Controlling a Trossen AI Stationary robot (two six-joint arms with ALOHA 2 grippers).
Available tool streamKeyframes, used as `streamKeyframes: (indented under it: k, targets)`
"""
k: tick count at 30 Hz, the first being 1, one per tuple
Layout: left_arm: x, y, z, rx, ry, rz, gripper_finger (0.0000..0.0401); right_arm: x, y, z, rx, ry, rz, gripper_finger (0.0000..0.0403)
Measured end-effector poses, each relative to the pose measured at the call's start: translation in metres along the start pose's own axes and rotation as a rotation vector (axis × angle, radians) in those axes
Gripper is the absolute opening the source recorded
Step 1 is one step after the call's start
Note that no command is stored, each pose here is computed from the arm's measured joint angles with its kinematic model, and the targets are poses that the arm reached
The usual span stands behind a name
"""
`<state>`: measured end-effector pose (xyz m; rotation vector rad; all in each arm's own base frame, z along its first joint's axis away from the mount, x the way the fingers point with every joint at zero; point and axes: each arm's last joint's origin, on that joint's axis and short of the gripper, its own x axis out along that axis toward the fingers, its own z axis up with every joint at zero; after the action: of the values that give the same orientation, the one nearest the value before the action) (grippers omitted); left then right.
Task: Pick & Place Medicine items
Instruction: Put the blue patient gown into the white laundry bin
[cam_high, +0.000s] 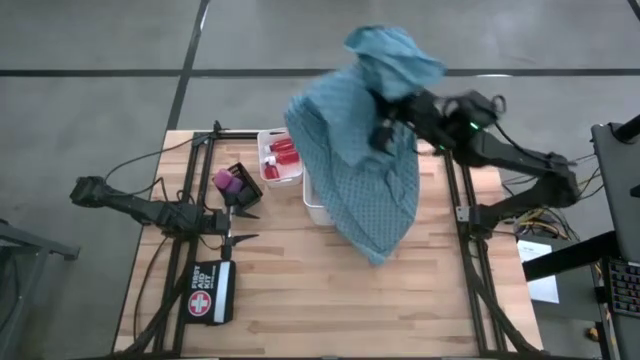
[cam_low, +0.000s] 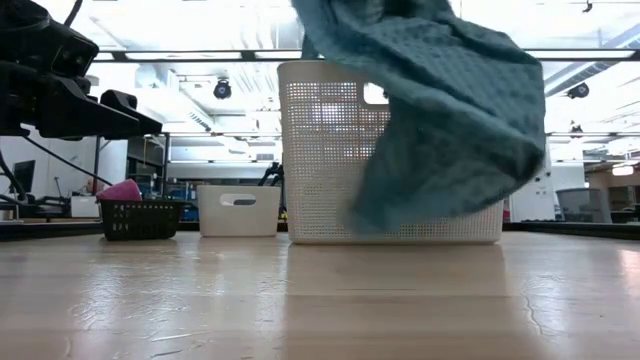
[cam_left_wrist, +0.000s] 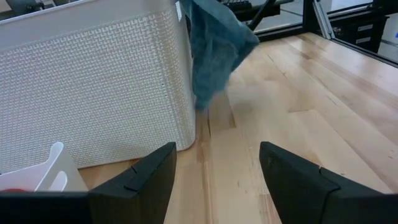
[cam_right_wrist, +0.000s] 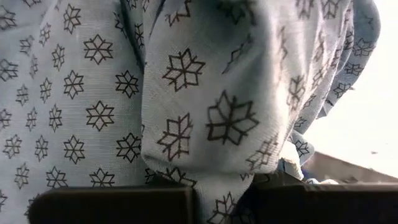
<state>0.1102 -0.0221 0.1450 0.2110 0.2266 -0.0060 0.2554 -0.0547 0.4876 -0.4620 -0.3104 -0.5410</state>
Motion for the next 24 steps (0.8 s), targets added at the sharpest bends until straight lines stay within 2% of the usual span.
streamKeyframes:
  k: [3, 7, 10, 15, 18, 21, 24]
  targets:
    - [0.000, 0.000, 0.000, 0.000, 0.000, 0.000, 0.0236, 0.026, -0.005, -0.004, -0.045, 0.059, -0.018, 0.0028]
    - [0.000, 0.000, 0.000, 0.000, 0.000, 0.000, 0.0236, 0.050, -0.016, 0.005, -0.085, 0.033, -0.068, 0.0028]
    - [0.000, 0.000, 0.000, 0.000, 0.000, 0.000, 0.0236, 0.062, -0.023, 0.012, -0.104, 0.031, -0.085, 0.0028]
    - [0.000, 0.000, 0.000, 0.000, 0.000, 0.000, 0.0236, 0.079, -0.025, 0.020, -0.225, 0.039, -0.087, 0.0028]
    - [0.000, 0.000, 0.000, 0.000, 0.000, 0.000, 0.0236, 0.086, -0.029, 0.027, -0.235, 0.060, -0.106, 0.0028]
    - [0.000, 0.000, 0.000, 0.000, 0.000, 0.000, 0.0236, 0.092, -0.032, 0.025, -0.203, 0.137, -0.090, 0.0028]
    - [0.000, 0.000, 0.000, 0.000, 0.000, 0.000, 0.0236, 0.098, -0.026, 0.011, -0.183, 0.261, -0.041, 0.0028]
